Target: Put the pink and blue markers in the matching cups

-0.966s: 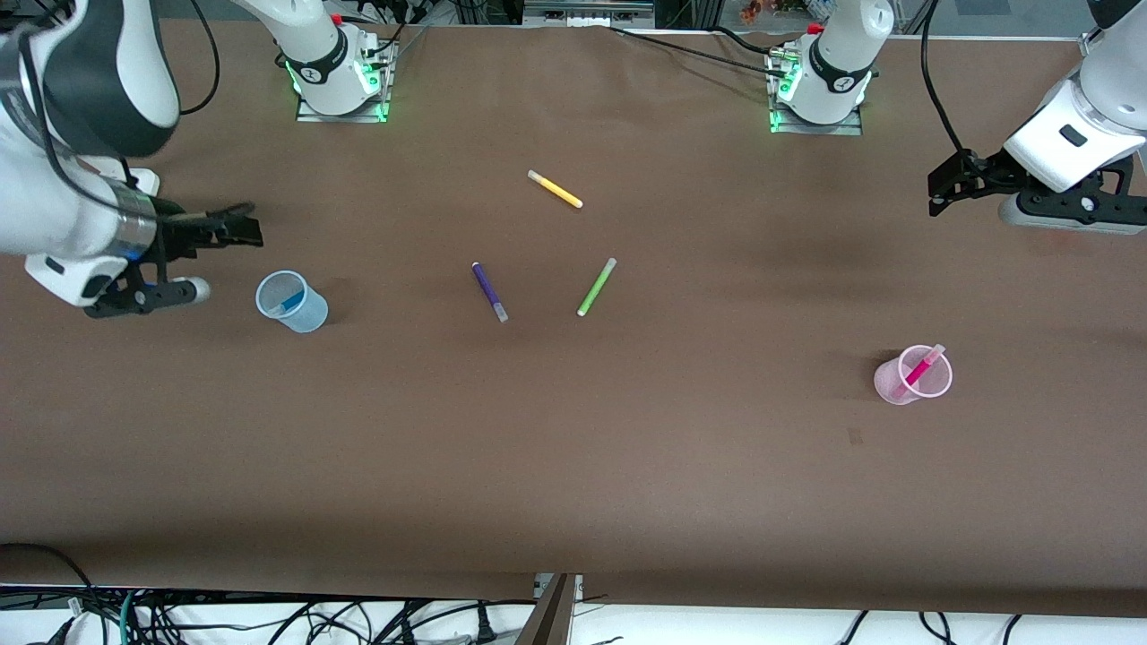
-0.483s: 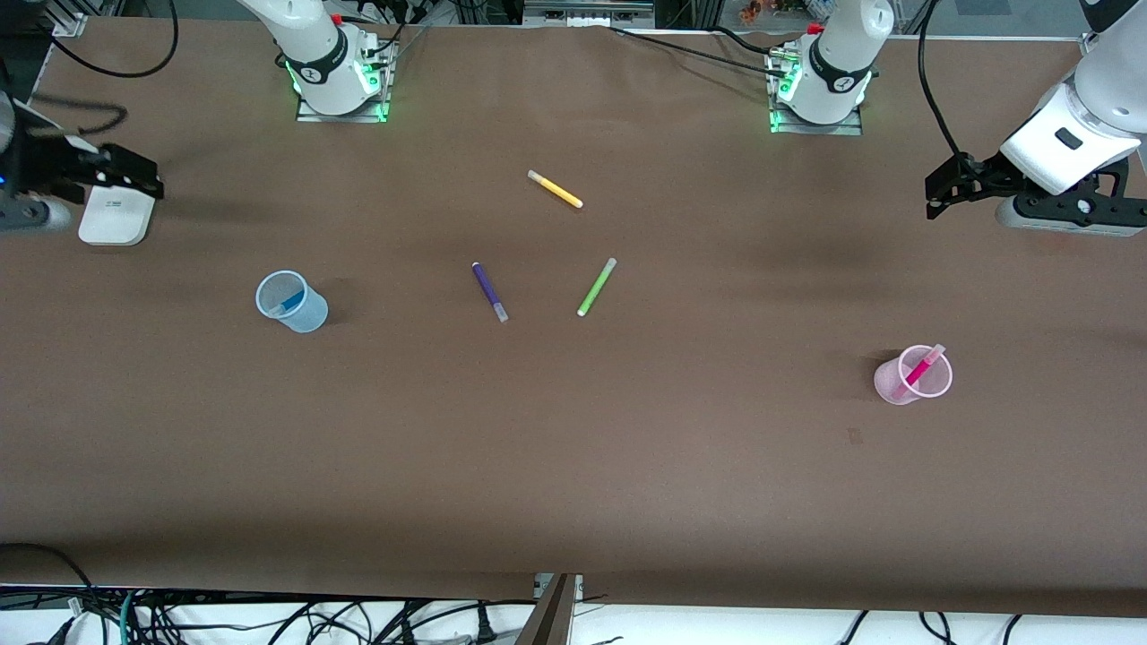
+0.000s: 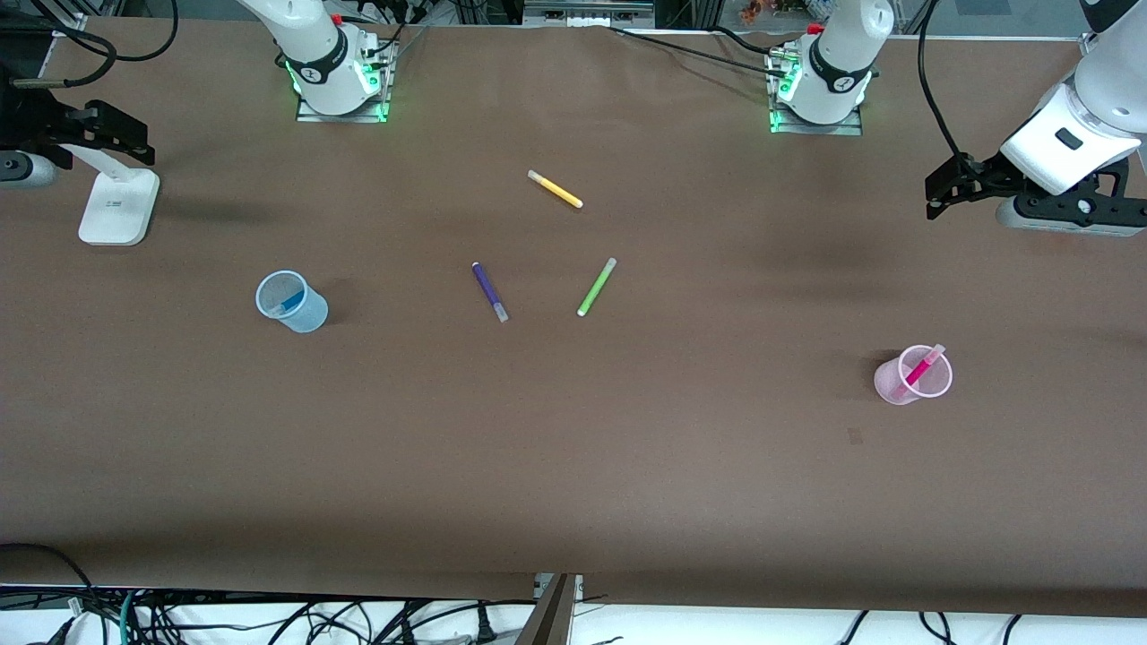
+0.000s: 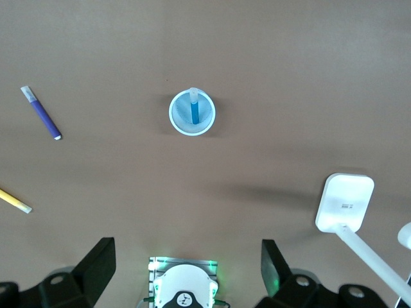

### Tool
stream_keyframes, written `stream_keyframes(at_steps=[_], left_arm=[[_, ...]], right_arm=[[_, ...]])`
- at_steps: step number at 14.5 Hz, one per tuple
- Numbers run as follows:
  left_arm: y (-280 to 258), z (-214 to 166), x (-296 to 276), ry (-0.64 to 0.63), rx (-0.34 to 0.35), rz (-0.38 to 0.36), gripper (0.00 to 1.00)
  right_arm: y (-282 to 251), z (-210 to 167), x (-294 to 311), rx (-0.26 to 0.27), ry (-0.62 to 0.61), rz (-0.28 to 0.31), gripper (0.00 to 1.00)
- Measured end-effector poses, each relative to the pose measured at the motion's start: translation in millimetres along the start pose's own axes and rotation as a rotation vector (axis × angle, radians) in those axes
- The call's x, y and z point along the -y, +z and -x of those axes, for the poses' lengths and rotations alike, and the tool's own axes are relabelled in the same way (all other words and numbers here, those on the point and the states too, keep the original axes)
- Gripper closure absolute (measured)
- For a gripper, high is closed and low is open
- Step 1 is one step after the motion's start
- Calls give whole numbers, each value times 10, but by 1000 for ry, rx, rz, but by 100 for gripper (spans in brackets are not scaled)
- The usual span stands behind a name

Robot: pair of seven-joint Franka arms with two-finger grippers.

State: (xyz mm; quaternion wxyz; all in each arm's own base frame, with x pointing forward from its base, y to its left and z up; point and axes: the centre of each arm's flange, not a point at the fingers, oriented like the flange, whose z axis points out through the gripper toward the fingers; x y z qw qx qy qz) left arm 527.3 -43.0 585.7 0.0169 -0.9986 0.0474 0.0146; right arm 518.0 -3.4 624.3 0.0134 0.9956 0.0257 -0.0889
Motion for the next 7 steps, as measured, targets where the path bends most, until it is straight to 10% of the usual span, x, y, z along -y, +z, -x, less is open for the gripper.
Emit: stream_keyframes(at_steps=[7], left_arm=[[0, 0, 0, 0, 0, 0, 0]], right_arm=[[16, -57, -19, 4, 23, 0, 0]])
